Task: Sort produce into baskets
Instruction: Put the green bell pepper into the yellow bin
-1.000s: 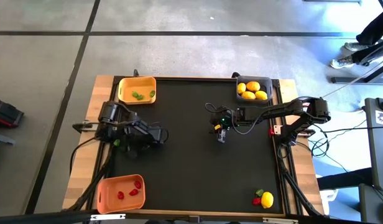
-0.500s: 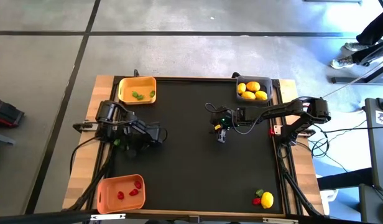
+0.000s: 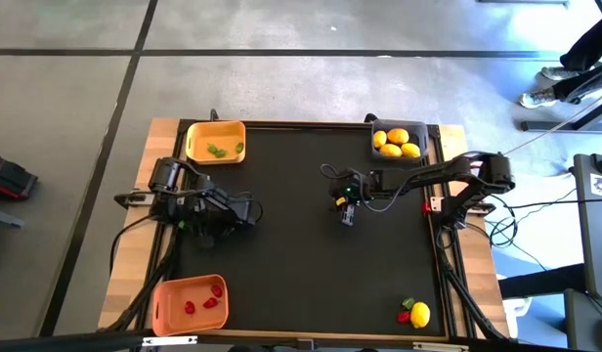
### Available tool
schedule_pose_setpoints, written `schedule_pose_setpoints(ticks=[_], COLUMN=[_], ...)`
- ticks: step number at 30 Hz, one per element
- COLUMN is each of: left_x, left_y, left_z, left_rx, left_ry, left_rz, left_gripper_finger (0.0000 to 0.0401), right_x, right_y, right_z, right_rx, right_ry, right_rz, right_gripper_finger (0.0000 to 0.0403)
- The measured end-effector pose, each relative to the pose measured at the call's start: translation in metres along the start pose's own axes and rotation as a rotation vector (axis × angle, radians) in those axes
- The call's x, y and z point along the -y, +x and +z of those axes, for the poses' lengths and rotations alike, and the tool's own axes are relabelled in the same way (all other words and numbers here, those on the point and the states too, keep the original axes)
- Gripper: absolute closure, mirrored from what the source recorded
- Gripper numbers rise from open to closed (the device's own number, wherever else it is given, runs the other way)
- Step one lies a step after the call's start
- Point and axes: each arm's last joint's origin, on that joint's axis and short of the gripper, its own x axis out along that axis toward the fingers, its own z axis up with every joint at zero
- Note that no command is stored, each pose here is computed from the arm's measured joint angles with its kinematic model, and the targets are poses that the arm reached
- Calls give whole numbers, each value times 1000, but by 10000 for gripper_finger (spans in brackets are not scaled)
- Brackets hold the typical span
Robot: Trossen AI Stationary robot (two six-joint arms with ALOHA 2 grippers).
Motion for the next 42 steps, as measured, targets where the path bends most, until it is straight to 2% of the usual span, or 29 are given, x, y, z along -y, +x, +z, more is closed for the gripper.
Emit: schedule_pose_setpoints(ticks=[13, 22, 29, 33, 42], left_x=[-2, -11, -19, -29, -63], left_y=[-20, -47, -70, -79, -85], left_z=[-13, -39, -65, -80, -104], left_rx=[142, 265, 443, 546, 755], left_ry=[5, -26, -26, -40, -186], left_rz=[-47, -2, -64, -95, -199], left_gripper_finger=[358, 357, 357, 356, 356], right_x=[0, 0, 0, 0, 0], right_y=[1, 1, 1, 1, 1], right_z=[-1, 0, 0, 1, 1], right_rx=[-7, -4, 3, 8, 10], right_ry=[0, 0, 0, 0, 0], right_rz=[0, 0, 0, 0, 1], right_gripper_finger=[228, 228, 228, 228, 228])
